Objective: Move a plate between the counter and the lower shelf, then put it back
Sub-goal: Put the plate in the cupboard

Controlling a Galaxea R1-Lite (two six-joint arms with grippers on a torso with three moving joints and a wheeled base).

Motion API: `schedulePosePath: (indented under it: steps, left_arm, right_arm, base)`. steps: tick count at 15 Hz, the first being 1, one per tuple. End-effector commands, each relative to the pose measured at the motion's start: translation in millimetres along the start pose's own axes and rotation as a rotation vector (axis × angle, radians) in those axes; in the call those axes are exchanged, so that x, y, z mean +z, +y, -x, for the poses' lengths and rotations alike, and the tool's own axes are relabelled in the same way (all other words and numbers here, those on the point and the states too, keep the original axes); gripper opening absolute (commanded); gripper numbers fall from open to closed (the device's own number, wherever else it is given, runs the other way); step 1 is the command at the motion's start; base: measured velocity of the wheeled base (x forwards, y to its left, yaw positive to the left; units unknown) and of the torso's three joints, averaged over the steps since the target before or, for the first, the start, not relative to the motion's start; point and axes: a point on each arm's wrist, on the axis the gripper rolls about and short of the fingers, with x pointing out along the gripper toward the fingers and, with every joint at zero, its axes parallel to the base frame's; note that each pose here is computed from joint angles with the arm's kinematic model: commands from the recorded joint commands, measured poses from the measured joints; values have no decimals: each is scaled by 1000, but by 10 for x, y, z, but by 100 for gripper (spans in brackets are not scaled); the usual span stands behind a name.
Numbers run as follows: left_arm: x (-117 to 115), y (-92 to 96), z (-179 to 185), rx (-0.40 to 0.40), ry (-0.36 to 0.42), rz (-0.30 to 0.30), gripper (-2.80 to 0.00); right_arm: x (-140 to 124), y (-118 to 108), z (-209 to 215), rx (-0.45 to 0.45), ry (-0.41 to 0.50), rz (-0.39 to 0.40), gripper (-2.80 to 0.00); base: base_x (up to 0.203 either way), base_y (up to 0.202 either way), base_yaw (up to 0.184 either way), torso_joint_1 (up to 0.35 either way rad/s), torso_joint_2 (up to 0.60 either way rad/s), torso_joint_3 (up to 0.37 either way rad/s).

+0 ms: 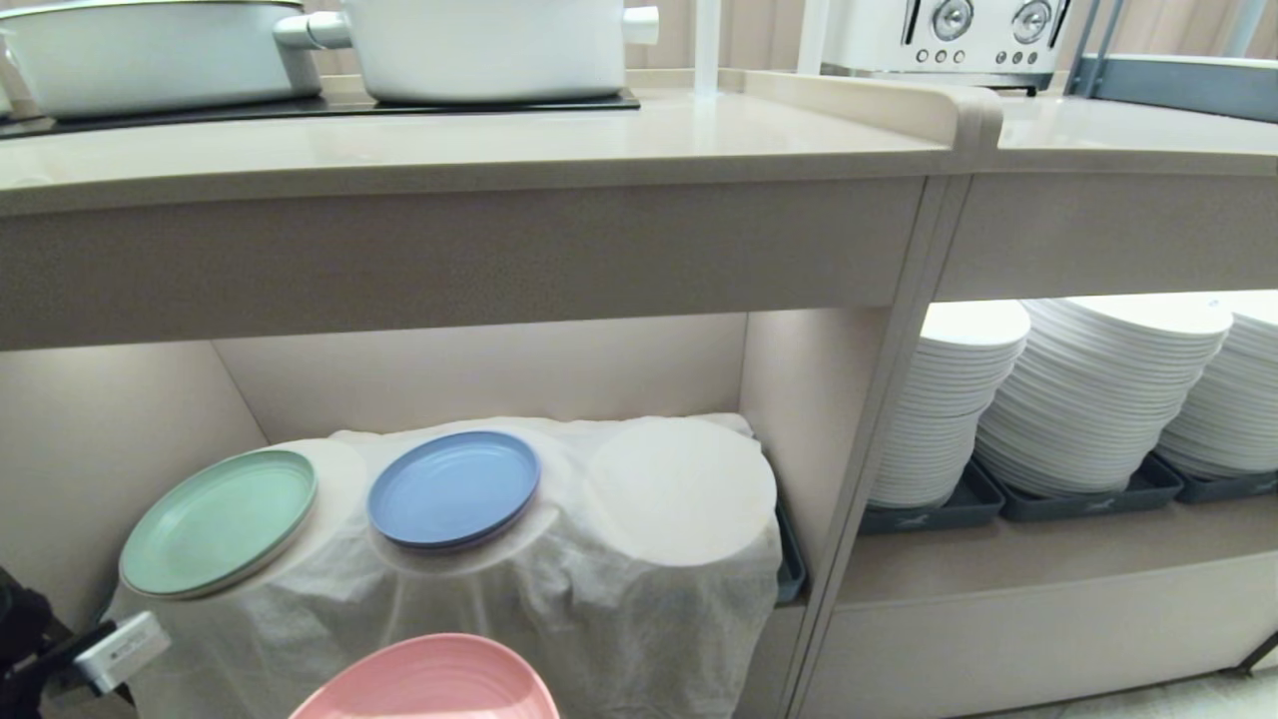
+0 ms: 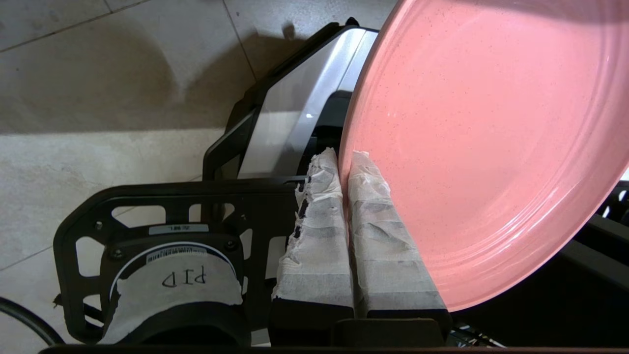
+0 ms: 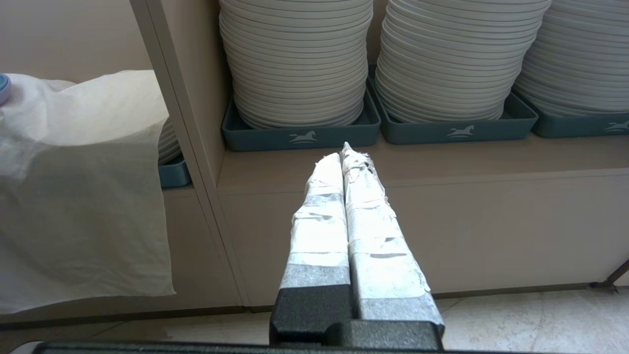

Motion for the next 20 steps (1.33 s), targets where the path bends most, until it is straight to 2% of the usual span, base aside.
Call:
schedulePosePath:
  steps: [1, 6, 12, 20]
  left_arm:
    - [57, 2, -52, 7, 29, 13, -280]
    - [231, -4, -170, 11, 35, 29, -280]
    - [558, -59, -286, 5, 14, 76, -280]
    - [883, -144, -363, -6, -1, 72, -280]
  right_arm:
    - [0, 0, 0, 0, 0, 0, -280]
    - [0, 0, 0, 0, 0, 1, -280]
    - [0, 0, 0, 0, 0, 2, -280]
    - [0, 0, 0, -1, 0, 1, -280]
  base:
    - [0, 0, 0, 0, 0, 0]
    - [0, 0, 0, 0, 0, 0]
    - [0, 0, 0, 0, 0, 0]
    - [0, 0, 0, 0, 0, 0]
